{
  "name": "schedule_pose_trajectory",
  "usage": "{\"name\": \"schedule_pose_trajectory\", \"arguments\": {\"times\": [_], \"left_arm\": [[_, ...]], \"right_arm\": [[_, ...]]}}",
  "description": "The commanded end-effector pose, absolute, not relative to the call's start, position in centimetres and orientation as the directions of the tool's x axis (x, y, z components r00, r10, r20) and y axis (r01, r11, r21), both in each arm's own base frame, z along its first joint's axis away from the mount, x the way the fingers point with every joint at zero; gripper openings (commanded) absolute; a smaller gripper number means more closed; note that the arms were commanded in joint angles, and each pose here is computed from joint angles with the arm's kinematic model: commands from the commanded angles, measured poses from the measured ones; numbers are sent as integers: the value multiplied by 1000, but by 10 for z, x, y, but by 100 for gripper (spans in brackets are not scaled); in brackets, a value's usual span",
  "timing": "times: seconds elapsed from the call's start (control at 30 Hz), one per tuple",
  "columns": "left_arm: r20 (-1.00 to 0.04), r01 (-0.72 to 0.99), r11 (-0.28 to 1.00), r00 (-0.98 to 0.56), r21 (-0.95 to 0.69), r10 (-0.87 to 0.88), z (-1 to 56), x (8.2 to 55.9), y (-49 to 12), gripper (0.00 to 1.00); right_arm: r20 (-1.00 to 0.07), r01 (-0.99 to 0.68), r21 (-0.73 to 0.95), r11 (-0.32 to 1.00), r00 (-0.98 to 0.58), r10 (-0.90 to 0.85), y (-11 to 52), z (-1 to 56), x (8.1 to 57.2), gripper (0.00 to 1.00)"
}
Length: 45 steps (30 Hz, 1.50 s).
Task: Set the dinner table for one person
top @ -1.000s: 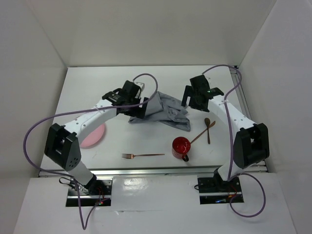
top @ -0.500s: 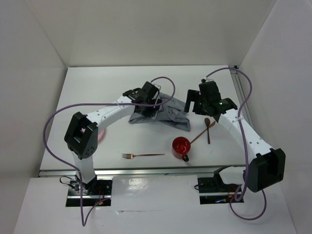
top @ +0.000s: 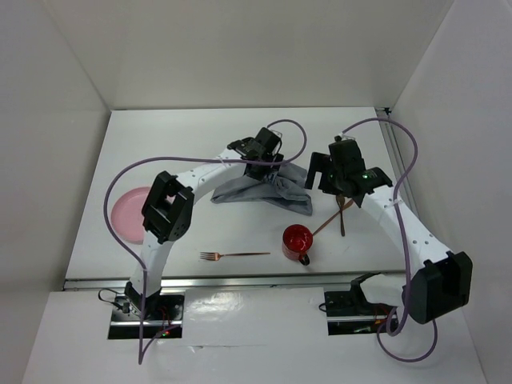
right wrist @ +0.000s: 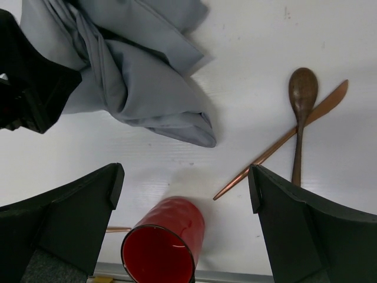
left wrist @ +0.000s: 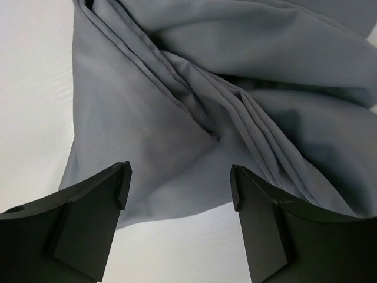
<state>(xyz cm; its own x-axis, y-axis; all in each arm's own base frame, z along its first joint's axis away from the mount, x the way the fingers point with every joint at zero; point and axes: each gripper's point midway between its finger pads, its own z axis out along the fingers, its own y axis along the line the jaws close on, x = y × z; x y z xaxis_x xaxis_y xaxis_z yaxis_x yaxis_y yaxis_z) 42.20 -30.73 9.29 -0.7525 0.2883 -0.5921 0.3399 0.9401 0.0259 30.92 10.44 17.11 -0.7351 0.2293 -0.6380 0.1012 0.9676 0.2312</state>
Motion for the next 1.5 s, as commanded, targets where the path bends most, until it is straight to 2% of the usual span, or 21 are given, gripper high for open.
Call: {"name": "schedule_pose_trajectory", "arguments": {"times": [0.0,0.13,0.23,0.43,0.53,0.6,0.67,0.7,0.8,0.87,0.97,1.07,1.1,1.17,1.27,1.4,1.43,1.47], "left_arm": [[-590,364,929,-736,68,331,92,426,-310,86],[-598,369,925,-722,93,348,85,428,-313,87],[-578,363,925,-733,112,358,72,431,-312,83],[-562,339,924,-735,178,378,59,438,-303,81],[-569,314,926,-731,211,378,61,442,-297,73],[-584,285,932,-726,225,363,65,446,-295,59],[-588,270,936,-728,227,353,69,447,-294,51],[-590,264,936,-726,234,353,70,448,-292,41],[-625,250,945,-709,211,327,95,448,-293,35],[-646,267,946,-692,186,323,111,449,-298,35],[-658,329,930,-667,163,351,126,449,-308,40],[-636,351,922,-678,162,370,117,448,-311,37],[-637,351,922,-677,162,369,121,448,-311,41],[-635,358,921,-678,154,370,119,449,-314,67],[-630,373,918,-682,138,371,114,446,-317,67],[-637,372,919,-678,135,368,118,448,-318,55],[-627,373,917,-684,139,373,111,448,-318,55],[-618,374,916,-689,142,377,108,448,-318,60]], "right_arm": [[-692,149,216,965,-674,259,88,189,305,100],[-710,165,216,962,-650,270,80,195,302,100],[-710,188,206,960,-647,279,77,194,302,100],[-704,207,209,956,-647,294,72,194,292,100],[-715,235,199,951,-629,305,66,196,288,100],[-717,249,199,948,-622,315,63,197,287,100],[-712,252,194,948,-629,312,62,196,285,100],[-707,253,189,949,-635,310,62,194,283,100],[-712,252,194,948,-629,312,62,198,284,100],[-703,248,194,949,-640,310,63,194,282,100],[-695,234,207,950,-648,311,67,193,281,100],[-693,239,213,947,-646,319,68,193,281,100],[-693,239,213,947,-646,319,68,193,281,100],[-702,236,223,946,-634,323,67,198,280,100],[-698,238,218,947,-640,321,67,197,278,100],[-699,237,219,946,-639,322,66,196,276,100],[-699,237,219,946,-639,322,66,196,276,100],[-699,237,219,946,-639,322,66,196,276,100]]}}
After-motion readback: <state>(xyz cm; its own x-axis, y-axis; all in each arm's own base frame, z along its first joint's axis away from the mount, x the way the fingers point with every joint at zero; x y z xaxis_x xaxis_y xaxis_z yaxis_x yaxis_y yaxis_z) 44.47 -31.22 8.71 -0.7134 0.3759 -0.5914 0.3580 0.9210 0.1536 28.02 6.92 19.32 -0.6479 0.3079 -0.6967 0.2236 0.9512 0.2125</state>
